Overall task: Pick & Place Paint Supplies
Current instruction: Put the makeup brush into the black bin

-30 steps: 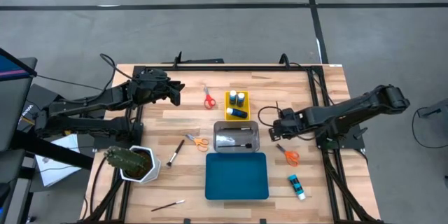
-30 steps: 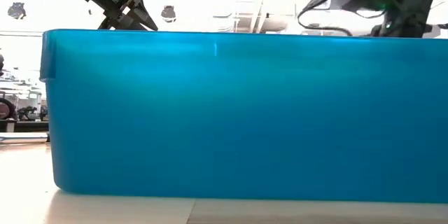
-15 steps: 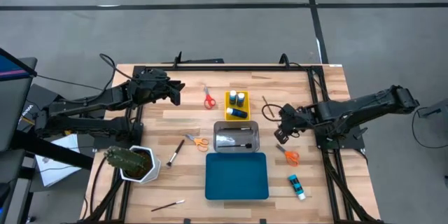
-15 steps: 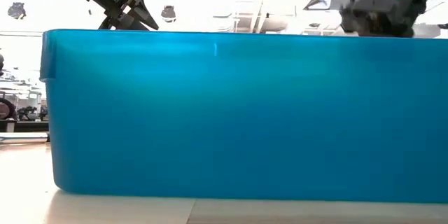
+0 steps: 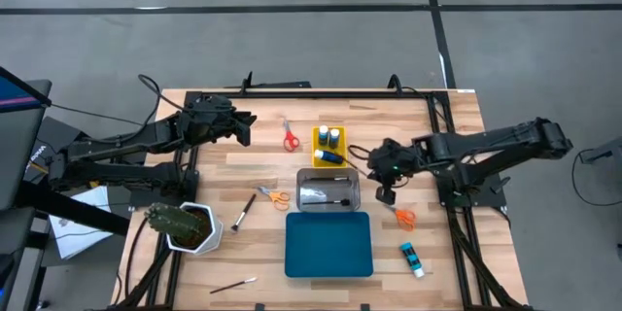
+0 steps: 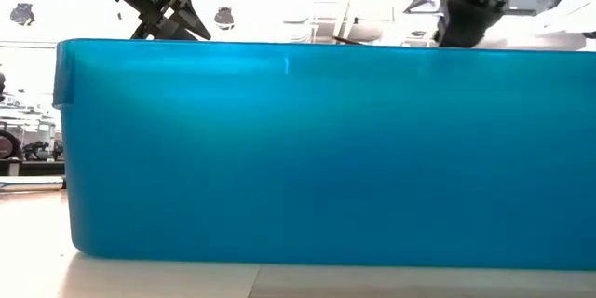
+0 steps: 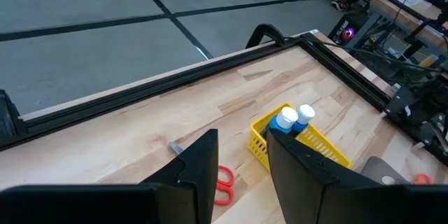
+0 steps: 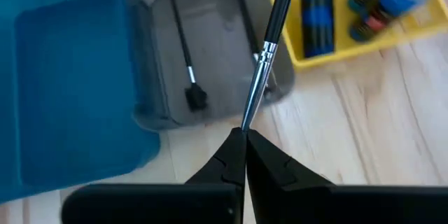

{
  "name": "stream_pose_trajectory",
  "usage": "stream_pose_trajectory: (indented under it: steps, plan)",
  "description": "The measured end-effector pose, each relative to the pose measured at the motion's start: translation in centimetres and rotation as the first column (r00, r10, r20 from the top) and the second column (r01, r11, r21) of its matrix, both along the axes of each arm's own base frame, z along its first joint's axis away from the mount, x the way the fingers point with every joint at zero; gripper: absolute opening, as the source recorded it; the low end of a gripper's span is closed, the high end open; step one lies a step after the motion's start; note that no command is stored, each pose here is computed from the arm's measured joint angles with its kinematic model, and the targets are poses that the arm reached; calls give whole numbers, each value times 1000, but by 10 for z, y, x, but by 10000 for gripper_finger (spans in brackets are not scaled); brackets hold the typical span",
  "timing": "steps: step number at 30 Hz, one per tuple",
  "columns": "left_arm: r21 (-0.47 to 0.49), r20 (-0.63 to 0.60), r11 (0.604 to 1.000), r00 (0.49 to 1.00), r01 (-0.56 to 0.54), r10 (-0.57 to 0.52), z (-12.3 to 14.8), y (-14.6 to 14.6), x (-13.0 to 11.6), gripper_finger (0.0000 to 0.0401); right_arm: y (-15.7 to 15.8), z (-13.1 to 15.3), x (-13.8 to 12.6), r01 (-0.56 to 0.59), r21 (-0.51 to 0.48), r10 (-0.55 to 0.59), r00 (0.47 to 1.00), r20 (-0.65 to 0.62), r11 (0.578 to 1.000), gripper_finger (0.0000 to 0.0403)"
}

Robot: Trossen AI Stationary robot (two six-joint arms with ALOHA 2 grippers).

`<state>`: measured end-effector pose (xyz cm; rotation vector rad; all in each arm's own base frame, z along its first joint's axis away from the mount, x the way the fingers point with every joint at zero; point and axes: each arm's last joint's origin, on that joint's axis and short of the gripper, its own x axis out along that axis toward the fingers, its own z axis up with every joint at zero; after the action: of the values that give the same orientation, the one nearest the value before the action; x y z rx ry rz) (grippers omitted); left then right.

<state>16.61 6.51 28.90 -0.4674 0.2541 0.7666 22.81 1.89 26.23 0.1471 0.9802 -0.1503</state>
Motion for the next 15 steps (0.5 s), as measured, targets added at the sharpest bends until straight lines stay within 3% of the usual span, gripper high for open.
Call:
stream_pose_trajectory:
  steps: [7,15]
  plan:
    - [0,0,1000,1000,0,0,0,0,0,117,-4,-4,39,-127,-30,125,990,-65,991,0]
    - [-1,0,1000,1000,0,0,0,0,0,117,-2,-23,81,-169,-3,167,973,-161,986,0]
